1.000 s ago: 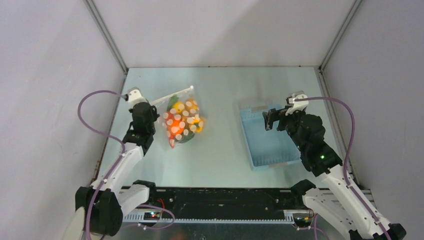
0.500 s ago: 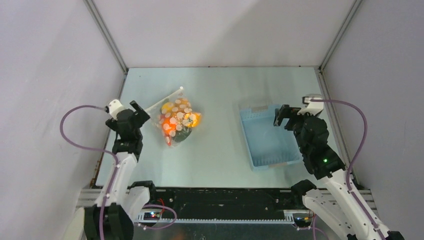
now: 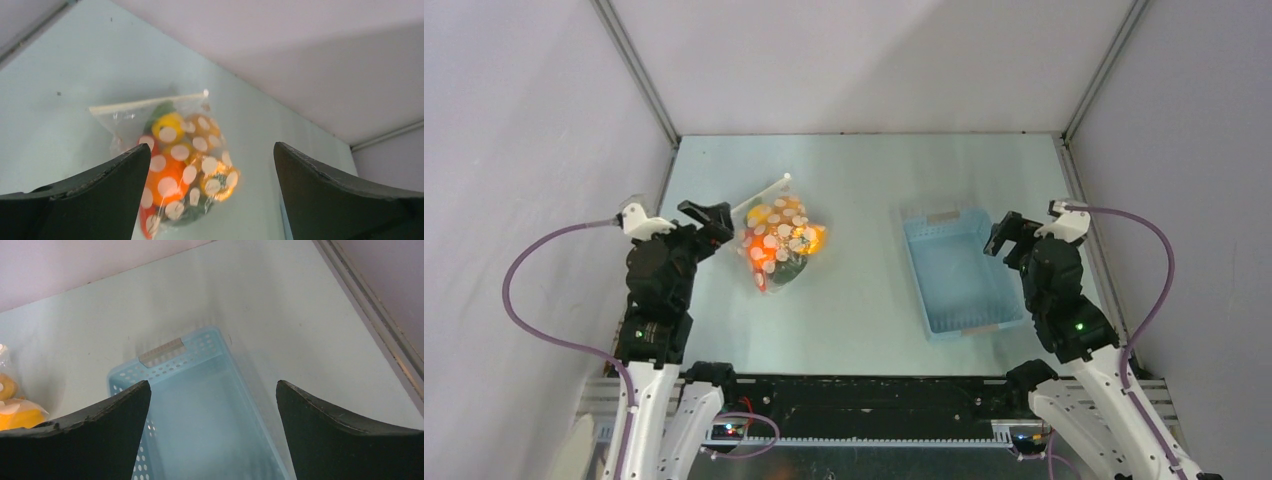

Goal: Place the food in the zip-top bag and seal the zipper
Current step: Reset both arms

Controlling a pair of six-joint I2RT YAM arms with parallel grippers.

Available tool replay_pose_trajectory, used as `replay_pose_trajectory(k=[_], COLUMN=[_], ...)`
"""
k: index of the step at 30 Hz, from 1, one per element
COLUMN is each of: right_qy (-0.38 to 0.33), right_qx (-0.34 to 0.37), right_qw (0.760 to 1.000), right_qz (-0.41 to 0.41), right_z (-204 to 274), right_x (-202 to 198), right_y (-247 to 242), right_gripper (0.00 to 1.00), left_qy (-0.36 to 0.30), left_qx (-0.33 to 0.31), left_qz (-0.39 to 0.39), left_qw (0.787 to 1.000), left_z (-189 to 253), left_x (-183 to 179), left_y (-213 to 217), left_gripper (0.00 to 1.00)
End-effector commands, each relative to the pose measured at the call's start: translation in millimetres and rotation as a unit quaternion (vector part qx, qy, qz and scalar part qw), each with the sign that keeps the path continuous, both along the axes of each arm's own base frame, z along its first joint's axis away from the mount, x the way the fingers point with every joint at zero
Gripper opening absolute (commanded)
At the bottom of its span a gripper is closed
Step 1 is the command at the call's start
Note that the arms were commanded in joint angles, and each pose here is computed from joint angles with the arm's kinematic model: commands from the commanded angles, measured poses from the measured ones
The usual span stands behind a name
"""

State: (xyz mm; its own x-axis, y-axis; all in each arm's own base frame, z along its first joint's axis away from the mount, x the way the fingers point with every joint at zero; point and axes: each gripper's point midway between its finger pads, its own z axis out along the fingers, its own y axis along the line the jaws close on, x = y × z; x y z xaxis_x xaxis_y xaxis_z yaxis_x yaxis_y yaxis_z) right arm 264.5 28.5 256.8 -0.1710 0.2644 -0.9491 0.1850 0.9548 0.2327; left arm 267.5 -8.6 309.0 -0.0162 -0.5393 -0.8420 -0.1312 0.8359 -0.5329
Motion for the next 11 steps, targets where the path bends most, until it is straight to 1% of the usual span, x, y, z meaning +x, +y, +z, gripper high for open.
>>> replay_pose_trajectory(k=[1, 5, 11], right_qy=[-0.003, -0.008, -0.018], right_qx=[0.002, -0.003, -0.003], right_qw=[1.000, 1.000, 1.000], right_qz=[0.000, -0.009, -0.005], right_z=[4.4, 7.2, 12.3], right_x=[-3.7, -7.3, -10.2], right_y=[-1.9, -7.0, -7.4], right_gripper=[0.99, 0.99, 0.99], left_qy=[0.050, 0.055, 0.054], left_qx=[0.006, 0.007, 0.006], left_qz=[0.004, 0.011, 0.045], left_qw=[0.999, 0.998, 0.997], left_z=[-20.4, -22.8, -23.2], left_x=[-8.4, -9.6, -15.6], left_y=[-1.9, 0.5, 12.8], left_gripper=[1.00, 1.00, 1.00])
